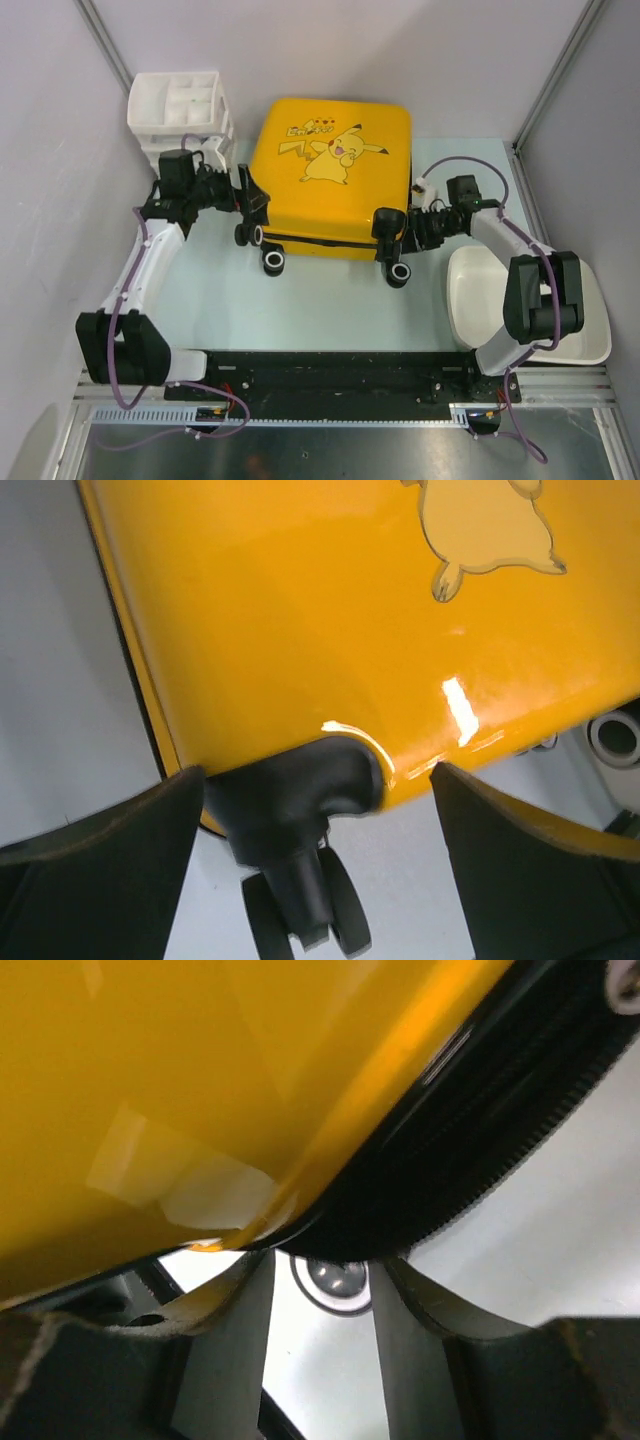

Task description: Open, take out, and arrange the luggage

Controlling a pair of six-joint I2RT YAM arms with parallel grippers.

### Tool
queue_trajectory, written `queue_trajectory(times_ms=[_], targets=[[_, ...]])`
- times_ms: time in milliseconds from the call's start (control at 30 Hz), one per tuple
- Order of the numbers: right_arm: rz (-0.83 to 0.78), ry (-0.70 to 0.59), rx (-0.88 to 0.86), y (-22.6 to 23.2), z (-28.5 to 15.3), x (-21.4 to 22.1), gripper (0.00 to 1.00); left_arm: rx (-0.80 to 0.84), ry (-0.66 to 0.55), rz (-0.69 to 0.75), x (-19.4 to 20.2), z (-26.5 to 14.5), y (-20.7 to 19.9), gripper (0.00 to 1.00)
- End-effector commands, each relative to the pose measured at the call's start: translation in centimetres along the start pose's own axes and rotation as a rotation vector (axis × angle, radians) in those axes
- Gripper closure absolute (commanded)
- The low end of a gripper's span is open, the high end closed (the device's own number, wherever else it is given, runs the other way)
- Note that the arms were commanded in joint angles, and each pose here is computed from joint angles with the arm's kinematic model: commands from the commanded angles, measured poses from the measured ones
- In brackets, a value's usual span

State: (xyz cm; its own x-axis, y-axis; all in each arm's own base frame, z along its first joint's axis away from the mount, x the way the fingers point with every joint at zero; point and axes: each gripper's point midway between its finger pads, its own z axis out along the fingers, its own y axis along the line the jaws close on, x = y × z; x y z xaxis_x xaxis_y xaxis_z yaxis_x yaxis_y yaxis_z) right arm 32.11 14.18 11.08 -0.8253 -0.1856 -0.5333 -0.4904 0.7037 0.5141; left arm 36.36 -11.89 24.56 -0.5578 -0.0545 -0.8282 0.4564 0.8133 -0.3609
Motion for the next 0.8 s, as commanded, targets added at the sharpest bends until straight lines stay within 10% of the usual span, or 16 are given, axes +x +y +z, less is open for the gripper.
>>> queue_trajectory(times_ms=[0, 500, 767], targets=[[-0.104, -0.062, -0.095, 3.4, 3.2, -1.2, 0.53, 0.106, -0.008, -0.003, -2.0, 0.5, -0.3, 0.00], [-0.479, -0.241, -0.323, 19.9, 6.0, 2.0, 0.55, 0.059, -0.104, 0.133, -3.9, -3.8, -1.6, 0.02], [-0.466, -0.388, -0.069, 16.7, -1.7, -0.1, 0.40, 0.073, -0.032, 0.374, 1.8, -7.4, -7.2, 0.00]])
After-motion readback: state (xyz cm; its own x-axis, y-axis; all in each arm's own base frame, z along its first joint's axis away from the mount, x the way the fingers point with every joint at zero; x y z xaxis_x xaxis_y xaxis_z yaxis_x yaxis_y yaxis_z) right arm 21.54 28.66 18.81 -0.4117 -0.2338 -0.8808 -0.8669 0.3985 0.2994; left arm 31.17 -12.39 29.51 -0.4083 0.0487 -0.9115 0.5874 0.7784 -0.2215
